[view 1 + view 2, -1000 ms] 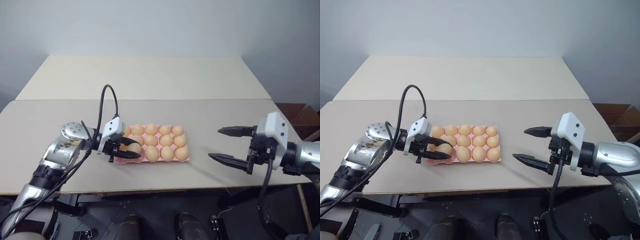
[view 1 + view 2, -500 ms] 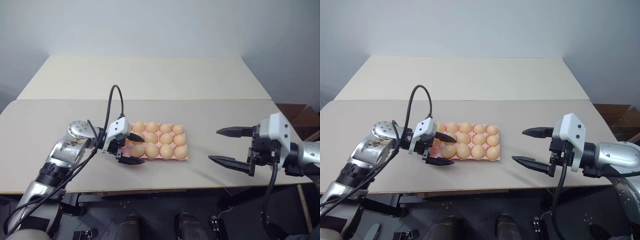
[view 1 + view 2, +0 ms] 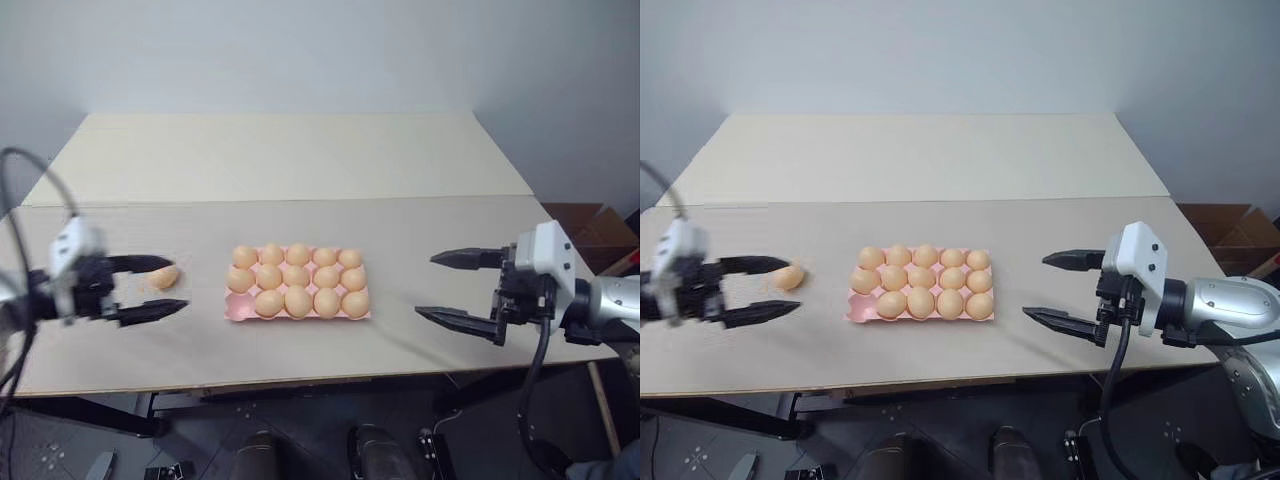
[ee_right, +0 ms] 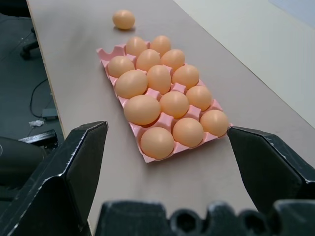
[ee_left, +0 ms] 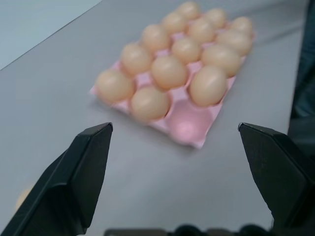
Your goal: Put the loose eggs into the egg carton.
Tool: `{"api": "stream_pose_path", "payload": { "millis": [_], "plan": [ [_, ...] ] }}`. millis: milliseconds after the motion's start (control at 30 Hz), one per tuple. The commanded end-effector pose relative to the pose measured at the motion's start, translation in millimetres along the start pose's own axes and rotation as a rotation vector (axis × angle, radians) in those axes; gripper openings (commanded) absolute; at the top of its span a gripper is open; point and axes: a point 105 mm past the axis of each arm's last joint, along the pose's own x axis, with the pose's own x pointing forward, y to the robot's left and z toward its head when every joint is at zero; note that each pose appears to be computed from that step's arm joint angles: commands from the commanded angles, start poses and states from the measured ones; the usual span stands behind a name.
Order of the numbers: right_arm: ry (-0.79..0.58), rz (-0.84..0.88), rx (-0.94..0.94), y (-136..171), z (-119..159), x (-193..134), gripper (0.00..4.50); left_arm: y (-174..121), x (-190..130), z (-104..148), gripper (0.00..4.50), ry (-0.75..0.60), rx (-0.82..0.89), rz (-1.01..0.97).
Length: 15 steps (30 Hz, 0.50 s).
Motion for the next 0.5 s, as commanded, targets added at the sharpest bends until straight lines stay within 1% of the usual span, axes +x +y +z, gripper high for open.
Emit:
{"api": "stream_pose_path", "payload": {
  "millis": [33,100,167,367,500],
  "plan": [
    [-0.021,0.006,-0.045,-2,7,-3,4.5,-3,-33,-1,4.46,0.011,0.011,0.13],
    [-0.022,0.01,-0.044,-2,7,-2,4.5,-9,-43,-13,4.46,0.034,-0.031,0.175],
    [-0.021,0.014,-0.042,-4,5,-1,4.5,-11,-44,-20,4.46,0.03,-0.06,0.233],
    [-0.02,0.024,-0.043,-6,7,-1,4.5,-14,-35,-25,4.46,-0.009,-0.13,0.325],
    [-0.015,0.024,-0.047,-6,8,-2,4.5,-15,-33,-28,4.46,-0.005,-0.158,0.353]
  ]
}}
